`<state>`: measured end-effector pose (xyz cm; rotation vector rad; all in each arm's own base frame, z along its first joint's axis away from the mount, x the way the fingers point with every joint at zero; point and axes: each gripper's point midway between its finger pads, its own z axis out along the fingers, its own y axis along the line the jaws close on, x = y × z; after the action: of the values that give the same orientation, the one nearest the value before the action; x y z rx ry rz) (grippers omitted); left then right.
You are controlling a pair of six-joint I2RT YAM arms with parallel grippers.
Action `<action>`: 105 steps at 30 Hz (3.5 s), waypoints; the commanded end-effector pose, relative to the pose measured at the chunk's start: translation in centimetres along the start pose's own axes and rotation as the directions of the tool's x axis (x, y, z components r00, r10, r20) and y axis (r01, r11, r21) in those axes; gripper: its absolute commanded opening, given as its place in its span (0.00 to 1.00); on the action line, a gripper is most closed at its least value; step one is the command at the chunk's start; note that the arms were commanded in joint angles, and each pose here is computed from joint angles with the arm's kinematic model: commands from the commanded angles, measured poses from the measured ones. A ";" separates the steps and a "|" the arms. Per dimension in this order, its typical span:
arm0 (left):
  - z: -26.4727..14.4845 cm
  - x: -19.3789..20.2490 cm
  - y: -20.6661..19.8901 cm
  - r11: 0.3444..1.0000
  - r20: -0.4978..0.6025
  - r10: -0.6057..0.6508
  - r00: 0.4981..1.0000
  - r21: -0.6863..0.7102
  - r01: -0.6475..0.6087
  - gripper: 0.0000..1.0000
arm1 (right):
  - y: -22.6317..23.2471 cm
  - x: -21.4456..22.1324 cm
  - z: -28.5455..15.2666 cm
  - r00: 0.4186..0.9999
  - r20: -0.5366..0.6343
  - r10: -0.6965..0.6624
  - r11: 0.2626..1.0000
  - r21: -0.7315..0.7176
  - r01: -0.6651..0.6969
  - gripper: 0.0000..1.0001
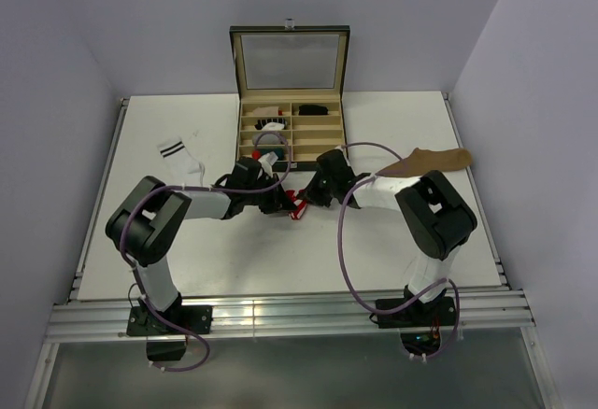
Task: Roll the socks
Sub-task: Roll the sock at the center of the board, then pick up the sock at the center of the board.
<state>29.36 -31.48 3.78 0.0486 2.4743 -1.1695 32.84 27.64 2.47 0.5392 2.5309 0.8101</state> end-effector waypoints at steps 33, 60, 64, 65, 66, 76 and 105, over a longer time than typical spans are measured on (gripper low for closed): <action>-0.9 0.3 -2.7 0.407 -0.022 0.821 0.570 -0.677 -0.613 0.44 | -0.8 1.2 0.3 0.996 -0.084 -0.035 0.995 0.088 0.042 0.00; 0.1 3.3 -0.3 0.695 -0.141 0.575 0.806 -0.436 -0.572 0.01 | 3.1 -1.6 -3.2 0.998 0.030 -0.057 0.997 -0.056 0.058 0.41; -0.6 2.6 -1.4 0.842 -0.089 0.442 0.893 -0.301 -0.447 0.01 | 3.1 -2.5 -4.2 0.996 0.077 -0.045 0.997 -0.062 0.050 0.57; -0.7 2.6 -1.4 0.863 -0.087 0.415 0.906 -0.277 -0.422 0.01 | 3.3 -2.9 -4.6 0.995 0.096 -0.040 0.996 -0.070 0.047 0.62; -0.8 2.4 -1.4 0.883 -0.078 0.387 0.919 -0.256 -0.394 0.01 | 3.2 -3.0 -4.7 0.994 0.100 -0.035 0.997 -0.069 0.042 0.64; -0.7 1.3 -0.1 0.996 -0.123 0.063 0.990 -0.056 -0.071 0.01 | 2.7 -2.5 -4.1 0.993 0.116 -0.030 0.994 -0.099 0.041 0.73; 0.9 0.7 2.7 0.981 -0.171 -0.187 0.967 -0.085 0.175 0.01 | -1.2 0.2 0.0 0.998 0.064 0.002 0.996 0.094 -0.008 0.66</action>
<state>30.20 -31.59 3.78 -0.0396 2.6326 -1.2965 32.13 27.25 2.98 0.5597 2.4938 0.7537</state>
